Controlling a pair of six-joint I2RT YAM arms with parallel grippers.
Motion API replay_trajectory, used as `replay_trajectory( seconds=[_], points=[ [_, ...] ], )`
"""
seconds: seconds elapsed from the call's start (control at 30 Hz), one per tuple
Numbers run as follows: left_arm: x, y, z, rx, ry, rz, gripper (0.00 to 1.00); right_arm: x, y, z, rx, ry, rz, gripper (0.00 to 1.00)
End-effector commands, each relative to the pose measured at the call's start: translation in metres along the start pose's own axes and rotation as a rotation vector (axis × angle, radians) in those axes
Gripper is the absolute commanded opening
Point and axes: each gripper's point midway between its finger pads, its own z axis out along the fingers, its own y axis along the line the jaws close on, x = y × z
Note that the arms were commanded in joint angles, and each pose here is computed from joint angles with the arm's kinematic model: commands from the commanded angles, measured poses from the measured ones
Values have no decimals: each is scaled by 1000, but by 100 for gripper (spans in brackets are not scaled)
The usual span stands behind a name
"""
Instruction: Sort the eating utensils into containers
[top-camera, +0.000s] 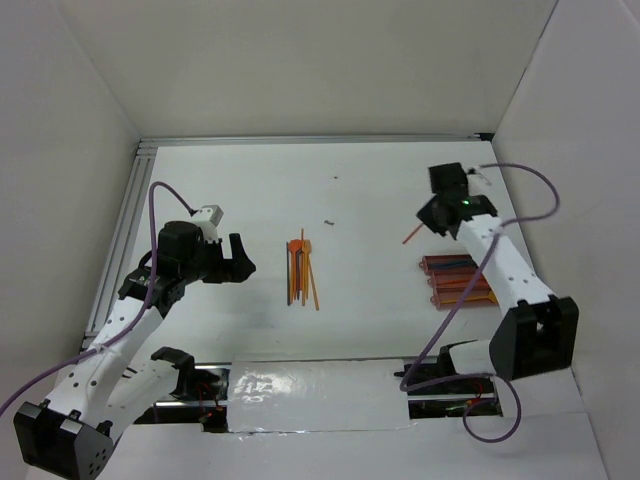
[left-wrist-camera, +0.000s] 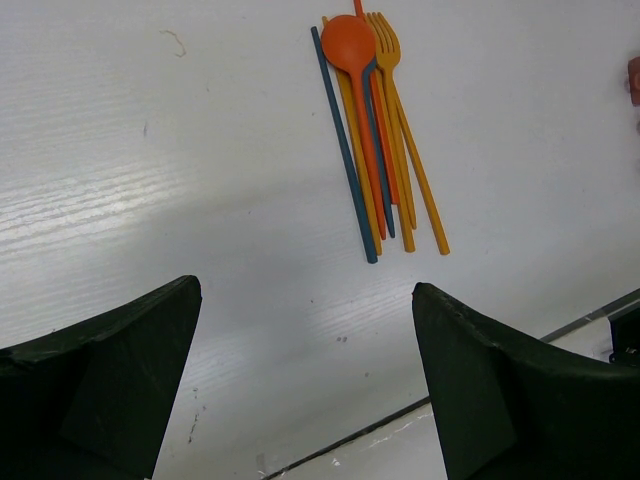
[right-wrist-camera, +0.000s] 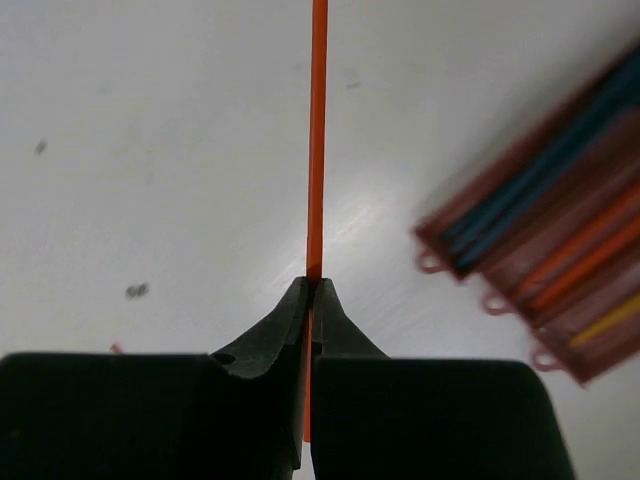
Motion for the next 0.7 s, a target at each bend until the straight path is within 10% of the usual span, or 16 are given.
replay_trajectory(
  seconds=[0.0, 0.3, 0.67],
  points=[
    [-17, -12, -3, 46, -49, 25, 100, 19, -89, 6, 255, 70, 132, 0],
    [-19, -13, -4, 50, -58, 17, 100, 13, -174, 19, 390, -7, 463, 0],
    [-18, -15, -4, 61, -63, 26, 100, 7, -197, 43, 426, -15, 492, 0]
  ],
)
